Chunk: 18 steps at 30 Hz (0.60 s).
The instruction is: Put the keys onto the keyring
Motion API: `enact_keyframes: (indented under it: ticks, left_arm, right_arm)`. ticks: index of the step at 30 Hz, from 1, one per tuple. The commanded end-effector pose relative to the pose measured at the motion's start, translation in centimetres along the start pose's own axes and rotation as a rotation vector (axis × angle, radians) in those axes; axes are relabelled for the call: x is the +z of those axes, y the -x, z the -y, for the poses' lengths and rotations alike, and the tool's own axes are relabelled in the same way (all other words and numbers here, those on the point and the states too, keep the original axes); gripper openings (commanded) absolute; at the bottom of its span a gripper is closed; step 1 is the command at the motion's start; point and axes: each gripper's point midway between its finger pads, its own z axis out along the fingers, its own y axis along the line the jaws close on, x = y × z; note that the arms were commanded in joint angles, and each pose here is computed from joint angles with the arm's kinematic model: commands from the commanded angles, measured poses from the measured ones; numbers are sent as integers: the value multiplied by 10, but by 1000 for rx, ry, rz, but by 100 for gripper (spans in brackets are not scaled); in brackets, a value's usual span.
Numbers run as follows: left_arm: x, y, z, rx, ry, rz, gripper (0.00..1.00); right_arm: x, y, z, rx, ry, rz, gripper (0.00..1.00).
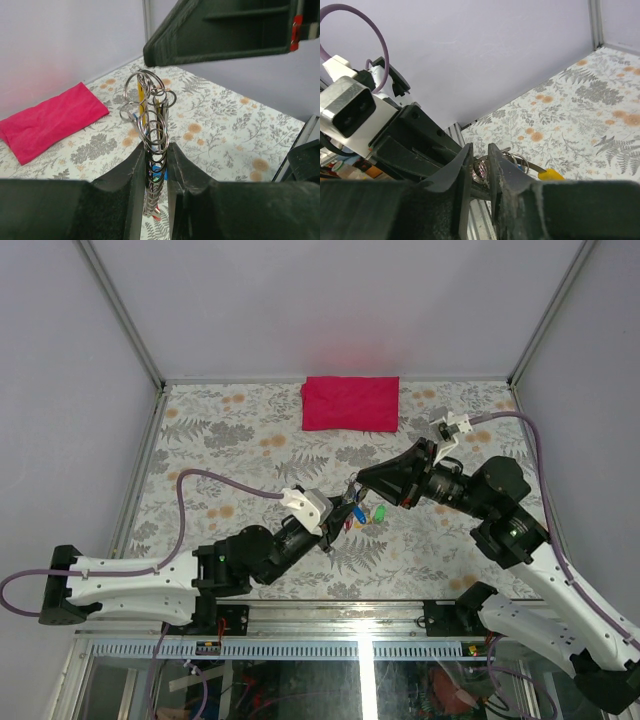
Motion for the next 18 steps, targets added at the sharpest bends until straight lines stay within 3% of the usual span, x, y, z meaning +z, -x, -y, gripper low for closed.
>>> enact_keyframes:
  ticks: [1,8,12,18]
  left_arm:
    - [-6,24,-1,-37,-14,20,0]
    - [-11,22,2,-47,-40,-30,0]
    - [-13,21,7,-60,-63,-59,0]
    - [-14,24,9,-94,-69,-82,0]
  right_arm:
    - [-12,31,-9,-126,-23,103,27]
    - [-25,31,-4,-270,-70,88,35]
    - [-36,24,-6,-482,-38,57,38]
    - [-51,15,-19,-887,86,157,39]
